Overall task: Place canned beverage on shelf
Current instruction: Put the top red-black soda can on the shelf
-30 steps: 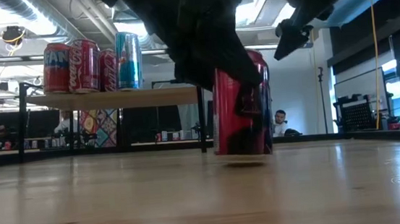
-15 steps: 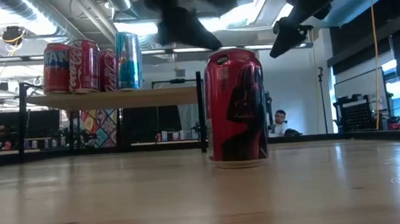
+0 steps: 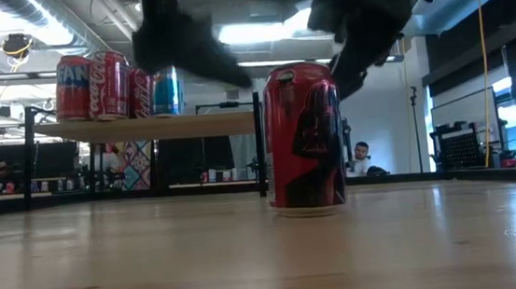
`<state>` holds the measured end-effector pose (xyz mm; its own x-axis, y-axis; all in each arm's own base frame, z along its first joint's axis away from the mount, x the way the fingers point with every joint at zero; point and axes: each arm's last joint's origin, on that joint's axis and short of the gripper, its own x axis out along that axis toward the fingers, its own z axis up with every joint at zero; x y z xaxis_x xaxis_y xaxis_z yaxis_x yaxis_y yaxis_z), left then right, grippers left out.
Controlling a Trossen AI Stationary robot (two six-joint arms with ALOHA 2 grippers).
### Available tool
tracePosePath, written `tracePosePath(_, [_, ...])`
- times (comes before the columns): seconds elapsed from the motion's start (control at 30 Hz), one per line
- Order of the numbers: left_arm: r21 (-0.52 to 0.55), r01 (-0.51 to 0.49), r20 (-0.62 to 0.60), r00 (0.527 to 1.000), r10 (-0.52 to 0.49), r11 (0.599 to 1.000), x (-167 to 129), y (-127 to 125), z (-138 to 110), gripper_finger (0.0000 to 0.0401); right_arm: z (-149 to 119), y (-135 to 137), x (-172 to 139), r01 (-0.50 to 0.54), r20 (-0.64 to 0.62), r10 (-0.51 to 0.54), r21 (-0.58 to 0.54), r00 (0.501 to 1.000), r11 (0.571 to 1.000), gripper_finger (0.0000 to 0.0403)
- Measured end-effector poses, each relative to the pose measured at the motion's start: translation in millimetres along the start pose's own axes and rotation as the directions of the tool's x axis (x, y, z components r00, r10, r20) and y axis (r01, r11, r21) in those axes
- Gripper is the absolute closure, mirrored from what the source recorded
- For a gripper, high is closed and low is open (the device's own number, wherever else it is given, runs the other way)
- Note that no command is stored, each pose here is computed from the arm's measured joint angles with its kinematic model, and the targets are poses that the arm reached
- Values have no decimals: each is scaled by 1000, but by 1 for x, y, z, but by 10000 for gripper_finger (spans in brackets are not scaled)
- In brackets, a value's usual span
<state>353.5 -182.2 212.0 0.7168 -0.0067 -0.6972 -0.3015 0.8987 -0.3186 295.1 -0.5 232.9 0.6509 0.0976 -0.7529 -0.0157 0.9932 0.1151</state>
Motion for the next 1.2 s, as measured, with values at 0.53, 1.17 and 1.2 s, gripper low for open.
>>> tracePosePath(0.53, [-201, -200, 54, 975, 215, 959, 49, 33, 0, 64, -5, 35, 35, -21, -16, 20, -77, 1000, 997, 22])
tracePosePath(1.17, [-215, -270, -81, 963, 258, 939, 47, 49, 0, 64, -11, 58, 26, 19, -32, -25, -176, 999, 984, 22])
tracePosePath(1.2, [-216, -259, -82, 966, 247, 941, 45, 46, -1, 64, -12, 57, 25, 47, -40, -55, -191, 998, 980, 22])
